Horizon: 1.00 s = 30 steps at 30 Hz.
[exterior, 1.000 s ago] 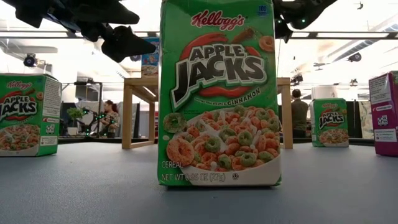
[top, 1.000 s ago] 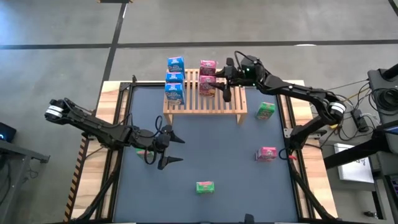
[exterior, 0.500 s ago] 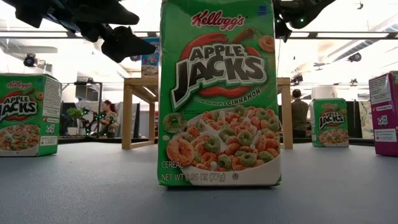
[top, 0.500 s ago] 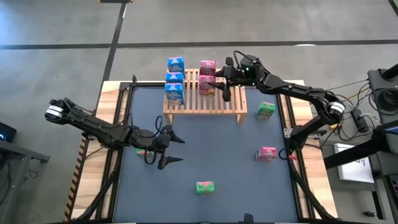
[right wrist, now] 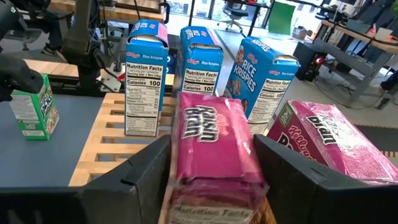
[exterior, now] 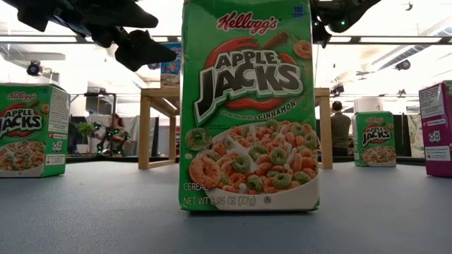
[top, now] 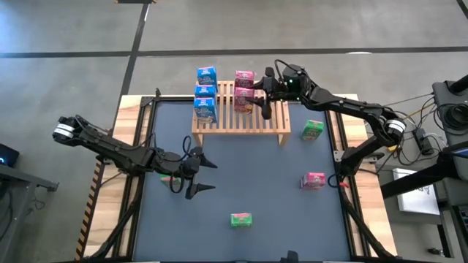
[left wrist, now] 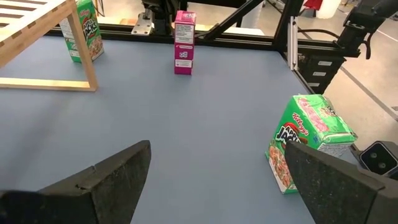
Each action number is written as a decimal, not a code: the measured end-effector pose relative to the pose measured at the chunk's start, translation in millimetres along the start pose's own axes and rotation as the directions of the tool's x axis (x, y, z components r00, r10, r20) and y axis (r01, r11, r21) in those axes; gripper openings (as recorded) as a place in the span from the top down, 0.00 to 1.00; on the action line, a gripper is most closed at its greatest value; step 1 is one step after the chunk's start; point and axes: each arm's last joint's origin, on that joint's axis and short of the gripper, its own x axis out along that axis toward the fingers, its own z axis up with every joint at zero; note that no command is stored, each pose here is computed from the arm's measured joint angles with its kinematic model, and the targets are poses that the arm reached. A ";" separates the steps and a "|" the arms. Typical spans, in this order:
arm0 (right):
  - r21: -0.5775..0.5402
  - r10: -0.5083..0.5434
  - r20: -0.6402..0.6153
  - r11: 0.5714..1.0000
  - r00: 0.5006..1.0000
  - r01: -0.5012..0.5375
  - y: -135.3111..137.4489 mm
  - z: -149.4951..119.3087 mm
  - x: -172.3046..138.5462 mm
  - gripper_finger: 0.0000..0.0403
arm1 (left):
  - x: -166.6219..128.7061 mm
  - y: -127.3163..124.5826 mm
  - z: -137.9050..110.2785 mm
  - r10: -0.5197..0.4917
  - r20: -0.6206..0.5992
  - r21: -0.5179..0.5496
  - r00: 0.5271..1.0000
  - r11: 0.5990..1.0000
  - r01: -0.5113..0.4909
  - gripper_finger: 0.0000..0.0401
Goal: Stack cereal on shelf
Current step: Put the left pink cereal box on the shelf aligned with the other pink cereal box, then put the pink cereal box on the shelf aligned with the other pink cereal boxes
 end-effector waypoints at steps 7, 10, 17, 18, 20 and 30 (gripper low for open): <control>0.025 -0.002 0.001 1.000 1.000 0.002 0.1 1.0 -0.9 0.38 | 0.0 0.0 0.0 0.000 0.000 -0.007 1.000 1.000 0.000 0.12; 0.019 -0.006 0.014 1.000 1.000 0.006 0.8 6.1 -5.7 0.36 | 0.0 0.0 0.0 0.000 0.000 -0.012 1.000 1.000 0.000 0.12; -0.004 -0.057 0.018 0.998 0.998 0.057 5.8 25.1 -30.8 0.35 | 0.0 0.0 -0.2 0.000 -0.002 -0.012 1.000 1.000 0.000 0.12; -0.010 -0.064 0.009 0.998 0.998 0.064 7.4 27.8 -36.5 0.36 | 0.0 0.0 -0.1 0.000 -0.002 -0.012 1.000 1.000 0.000 0.12; -0.017 -0.073 -0.009 0.997 0.997 0.073 11.4 33.4 -48.8 0.37 | 0.0 0.0 -0.1 0.000 -0.001 -0.012 1.000 1.000 0.000 0.12; 0.039 0.063 -0.136 0.998 0.989 -0.058 59.4 51.0 -103.7 0.41 | 0.0 -0.1 0.5 -0.001 0.005 0.014 1.000 1.000 0.001 0.12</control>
